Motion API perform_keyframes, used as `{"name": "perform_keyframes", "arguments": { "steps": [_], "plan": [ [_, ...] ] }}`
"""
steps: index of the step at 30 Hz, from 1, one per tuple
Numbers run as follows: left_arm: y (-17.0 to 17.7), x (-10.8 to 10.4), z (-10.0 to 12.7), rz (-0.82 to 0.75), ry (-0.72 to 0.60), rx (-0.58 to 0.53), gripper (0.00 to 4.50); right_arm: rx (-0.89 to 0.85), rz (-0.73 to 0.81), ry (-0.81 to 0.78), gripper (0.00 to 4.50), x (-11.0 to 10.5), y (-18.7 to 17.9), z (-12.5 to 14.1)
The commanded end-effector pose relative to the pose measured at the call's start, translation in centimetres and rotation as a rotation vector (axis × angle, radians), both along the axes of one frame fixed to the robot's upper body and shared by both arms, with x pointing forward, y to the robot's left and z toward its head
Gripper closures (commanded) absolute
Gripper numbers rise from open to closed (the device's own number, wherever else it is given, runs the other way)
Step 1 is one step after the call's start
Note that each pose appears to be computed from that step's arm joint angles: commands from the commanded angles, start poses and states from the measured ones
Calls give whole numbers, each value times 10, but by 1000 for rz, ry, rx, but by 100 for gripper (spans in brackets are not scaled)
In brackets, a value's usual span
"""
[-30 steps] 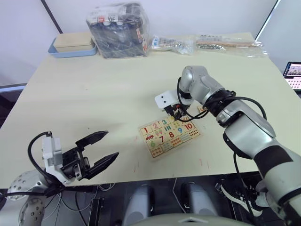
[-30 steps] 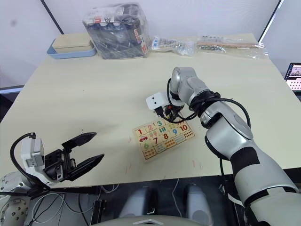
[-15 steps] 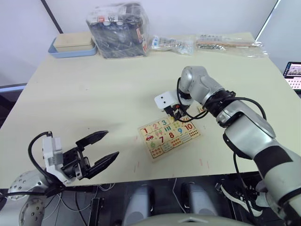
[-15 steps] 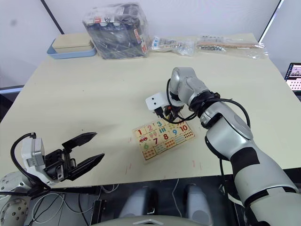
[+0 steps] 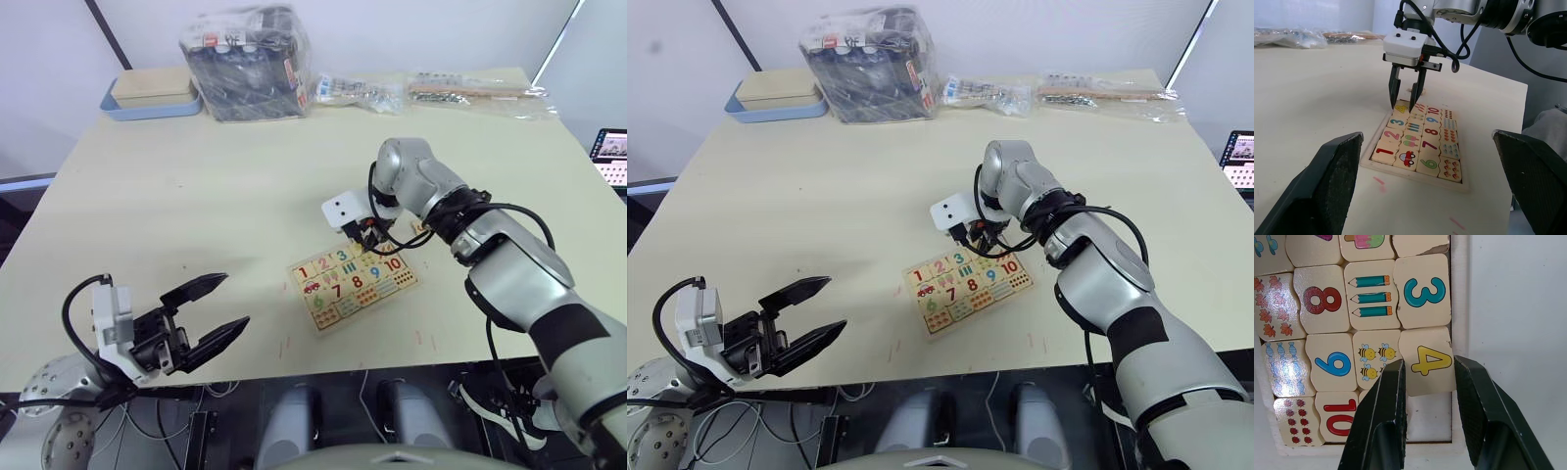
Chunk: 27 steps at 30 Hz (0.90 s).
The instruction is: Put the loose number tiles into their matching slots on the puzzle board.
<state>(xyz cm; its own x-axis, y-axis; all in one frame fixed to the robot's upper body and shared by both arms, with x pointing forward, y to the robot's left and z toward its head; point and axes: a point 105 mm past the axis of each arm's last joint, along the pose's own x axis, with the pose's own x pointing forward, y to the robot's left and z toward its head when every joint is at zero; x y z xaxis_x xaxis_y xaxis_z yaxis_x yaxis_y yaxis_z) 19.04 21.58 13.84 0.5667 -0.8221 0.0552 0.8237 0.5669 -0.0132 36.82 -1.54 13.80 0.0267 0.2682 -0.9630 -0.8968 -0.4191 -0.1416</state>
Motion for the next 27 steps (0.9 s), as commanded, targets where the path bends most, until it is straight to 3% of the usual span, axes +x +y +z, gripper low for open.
{"name": "perform_keyframes", "arguments": {
  "steps": [1, 4, 5, 6, 8, 11, 17, 27],
  "plan": [
    [-6, -3, 7, -22, -36, 8, 0, 19, 18, -2, 363, -2, 3, 4],
    [-6, -3, 7, -22, -35, 8, 0, 18, 20, -2, 363, -2, 3, 4],
    [-6, -3, 6, -22, -35, 8, 0, 17, 21, -2, 262, -2, 3, 4],
    [-6, -3, 6, -22, -35, 7, 0, 17, 21, -2, 242, -2, 3, 4],
    [-6, -3, 6, -22, -35, 8, 0, 15, 23, -2, 138, -3, 3, 3],
    [-6, -3, 6, -21, -35, 8, 0, 16, 25, -2, 17, -3, 3, 3],
    [-5, -3, 6, -19, -36, 8, 0, 79, 26, 10, 7, -4, 6, 11],
    [-4, -4, 6, -6, -42, 8, 0, 455, -27, 142, 7, -10, -3, 46]
  ]
}}
